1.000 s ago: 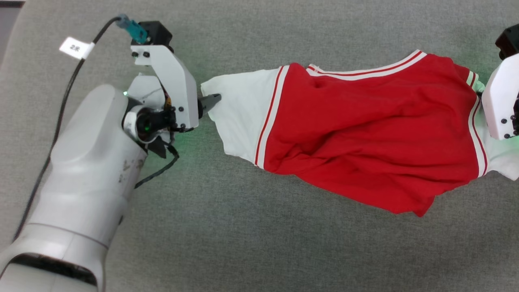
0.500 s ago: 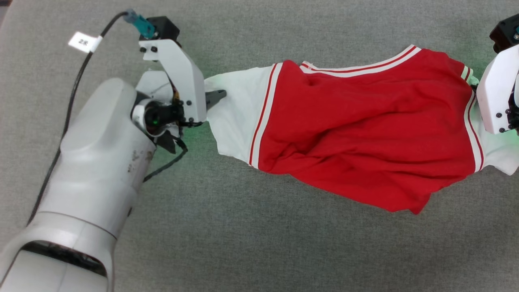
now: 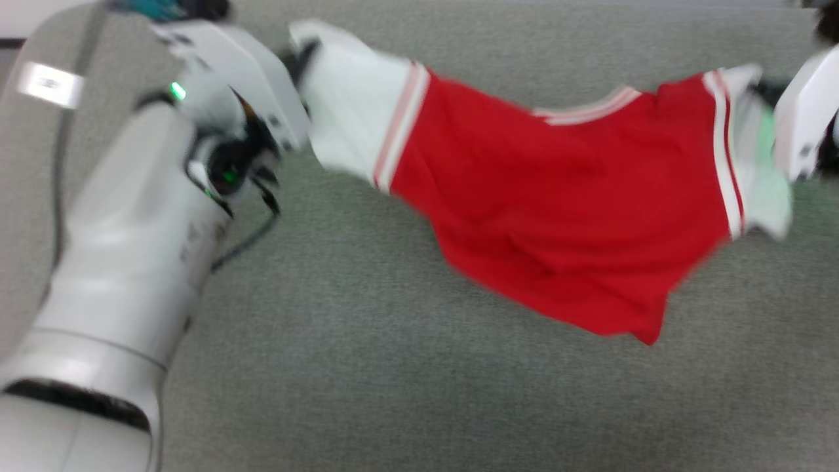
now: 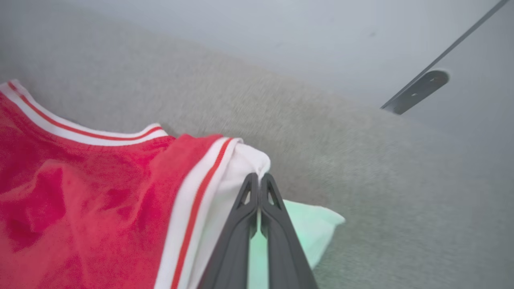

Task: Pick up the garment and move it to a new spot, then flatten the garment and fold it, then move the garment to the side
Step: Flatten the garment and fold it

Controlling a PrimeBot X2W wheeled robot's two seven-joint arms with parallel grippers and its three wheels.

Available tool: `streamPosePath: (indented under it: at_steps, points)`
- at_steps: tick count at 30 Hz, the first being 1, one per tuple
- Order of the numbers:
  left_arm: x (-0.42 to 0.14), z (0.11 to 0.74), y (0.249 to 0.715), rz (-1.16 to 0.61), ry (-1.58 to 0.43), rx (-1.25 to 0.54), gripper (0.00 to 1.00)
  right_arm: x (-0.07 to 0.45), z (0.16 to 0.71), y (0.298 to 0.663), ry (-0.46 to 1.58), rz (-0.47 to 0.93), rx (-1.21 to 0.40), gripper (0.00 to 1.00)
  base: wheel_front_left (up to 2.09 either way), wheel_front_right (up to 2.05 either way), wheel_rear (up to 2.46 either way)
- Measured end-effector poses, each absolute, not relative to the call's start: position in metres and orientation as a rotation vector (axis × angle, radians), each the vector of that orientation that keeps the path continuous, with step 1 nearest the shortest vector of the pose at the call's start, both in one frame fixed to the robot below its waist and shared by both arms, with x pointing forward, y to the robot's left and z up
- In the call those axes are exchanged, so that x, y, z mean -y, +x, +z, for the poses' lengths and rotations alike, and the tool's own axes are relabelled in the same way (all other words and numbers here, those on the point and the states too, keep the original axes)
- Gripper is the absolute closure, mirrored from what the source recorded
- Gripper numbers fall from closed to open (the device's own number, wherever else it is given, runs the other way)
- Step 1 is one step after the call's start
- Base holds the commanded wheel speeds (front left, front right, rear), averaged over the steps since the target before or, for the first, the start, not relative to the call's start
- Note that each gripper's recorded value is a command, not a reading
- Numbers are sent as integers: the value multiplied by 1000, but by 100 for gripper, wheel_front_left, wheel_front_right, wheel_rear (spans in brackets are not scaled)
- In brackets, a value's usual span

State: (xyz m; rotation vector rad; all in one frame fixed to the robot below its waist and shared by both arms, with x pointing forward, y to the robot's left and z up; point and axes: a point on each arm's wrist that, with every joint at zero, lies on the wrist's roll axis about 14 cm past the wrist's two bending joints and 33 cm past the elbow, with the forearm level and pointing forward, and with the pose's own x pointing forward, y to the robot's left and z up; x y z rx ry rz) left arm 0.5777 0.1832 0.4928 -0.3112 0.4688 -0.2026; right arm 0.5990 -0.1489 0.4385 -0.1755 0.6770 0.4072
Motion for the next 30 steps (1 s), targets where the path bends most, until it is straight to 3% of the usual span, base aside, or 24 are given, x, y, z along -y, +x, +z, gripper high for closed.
streamPosePath:
  at_steps: [12, 19, 25, 30]
  points:
    - [-202, 654, 654, -107, -257, 136, 100, 163, 612, 678, -26, 280, -103, 100, 0, 0, 0]
    - [-211, 740, 679, -79, -320, 378, 100, 174, 715, 704, 55, 206, 210, 100, 0, 0, 0]
    - [-197, 733, 689, -120, -423, 384, 100, 169, 715, 711, 49, 200, 231, 100, 0, 0, 0]
    - [-188, 694, 680, -155, -461, 322, 100, 155, 682, 705, 14, 256, 184, 100, 0, 0, 0]
